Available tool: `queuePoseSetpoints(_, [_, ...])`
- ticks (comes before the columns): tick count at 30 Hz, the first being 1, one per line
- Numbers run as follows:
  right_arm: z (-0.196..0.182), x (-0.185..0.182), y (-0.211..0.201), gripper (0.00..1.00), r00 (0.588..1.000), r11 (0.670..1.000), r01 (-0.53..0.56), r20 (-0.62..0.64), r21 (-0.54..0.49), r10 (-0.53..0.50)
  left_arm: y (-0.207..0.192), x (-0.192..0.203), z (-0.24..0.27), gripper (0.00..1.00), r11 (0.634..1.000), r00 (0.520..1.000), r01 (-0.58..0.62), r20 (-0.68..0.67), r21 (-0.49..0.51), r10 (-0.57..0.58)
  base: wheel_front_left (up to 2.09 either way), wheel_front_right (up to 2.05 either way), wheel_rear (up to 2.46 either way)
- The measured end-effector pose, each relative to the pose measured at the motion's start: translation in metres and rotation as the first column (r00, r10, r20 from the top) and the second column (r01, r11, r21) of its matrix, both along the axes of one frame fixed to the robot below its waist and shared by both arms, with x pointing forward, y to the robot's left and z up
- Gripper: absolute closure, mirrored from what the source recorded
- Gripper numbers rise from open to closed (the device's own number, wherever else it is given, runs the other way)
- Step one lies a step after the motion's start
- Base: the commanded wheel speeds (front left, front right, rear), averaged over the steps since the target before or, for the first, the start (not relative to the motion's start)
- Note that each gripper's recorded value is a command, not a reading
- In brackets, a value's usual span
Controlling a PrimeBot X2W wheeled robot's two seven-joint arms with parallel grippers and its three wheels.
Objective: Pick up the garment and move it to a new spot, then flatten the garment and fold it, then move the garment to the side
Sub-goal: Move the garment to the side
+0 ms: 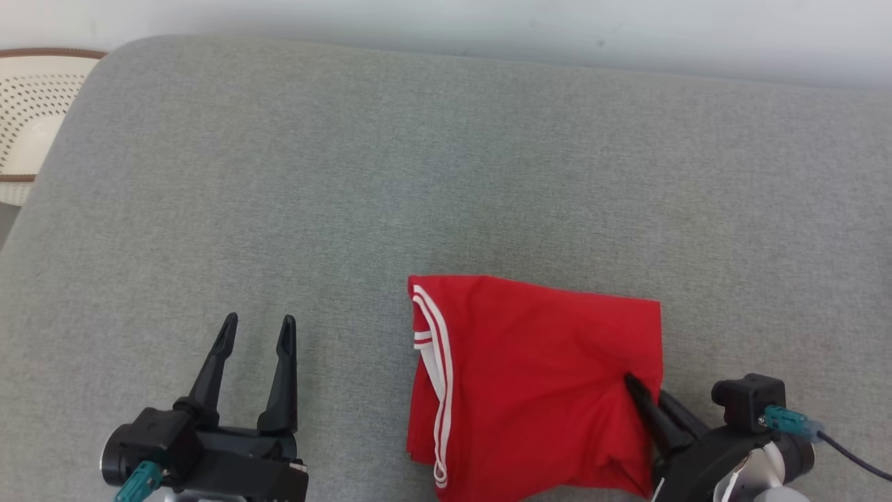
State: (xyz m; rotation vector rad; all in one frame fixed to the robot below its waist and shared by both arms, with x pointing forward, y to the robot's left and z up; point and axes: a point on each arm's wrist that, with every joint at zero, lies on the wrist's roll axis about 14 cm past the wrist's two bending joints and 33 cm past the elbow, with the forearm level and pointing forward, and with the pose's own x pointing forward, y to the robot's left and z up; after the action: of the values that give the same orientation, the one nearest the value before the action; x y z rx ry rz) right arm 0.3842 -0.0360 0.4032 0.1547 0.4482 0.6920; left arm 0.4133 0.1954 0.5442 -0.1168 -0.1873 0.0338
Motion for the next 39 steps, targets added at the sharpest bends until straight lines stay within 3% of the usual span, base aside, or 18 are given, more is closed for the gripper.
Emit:
queuePoseSetpoints(5, [0.020,0.007,-0.013,1.00,0.996,1.000,-0.014,0.084,-0.017,0.016,-0.007,0.006,0.002,0.00,1.000,1.000,0.022,0.012,-0.003,-0.022,0.00,0.00,0.00])
queuePoseSetpoints(11, [0.055,0.016,-0.057,1.00,0.960,0.986,-0.007,0.273,-0.169,0.054,-0.026,0.020,0.003,0.00,0.997,0.996,0.082,0.030,-0.003,-0.082,0.00,0.00,0.00])
queuePoseSetpoints(16, [0.074,0.012,-0.097,1.00,0.923,0.947,0.052,0.377,-0.317,0.076,-0.052,0.034,0.004,0.00,0.987,0.986,0.163,0.047,0.002,-0.162,0.00,0.00,0.00])
queuePoseSetpoints(21, [0.087,0.004,-0.138,1.00,0.907,0.906,0.160,0.420,-0.393,0.023,-0.083,0.050,0.003,0.00,0.966,0.965,0.257,0.062,0.006,-0.257,0.00,0.00,0.00])
queuePoseSetpoints(30, [0.109,0.019,-0.188,1.00,0.863,0.870,0.332,0.489,-0.365,-0.125,-0.144,0.076,-0.001,0.00,0.906,0.904,0.423,0.069,-0.006,-0.422,0.00,0.00,0.00])
queuePoseSetpoints(36, [0.119,0.076,-0.223,1.00,0.805,0.856,0.442,0.540,-0.269,-0.246,-0.168,0.092,-0.023,0.00,0.869,0.869,0.494,0.031,-0.011,-0.494,0.00,0.00,0.00])
queuePoseSetpoints(39, [0.118,0.103,-0.244,1.00,0.775,0.833,0.505,0.544,-0.225,-0.323,-0.174,0.098,-0.036,0.00,0.858,0.858,0.513,0.005,-0.017,-0.513,0.00,0.00,0.00])
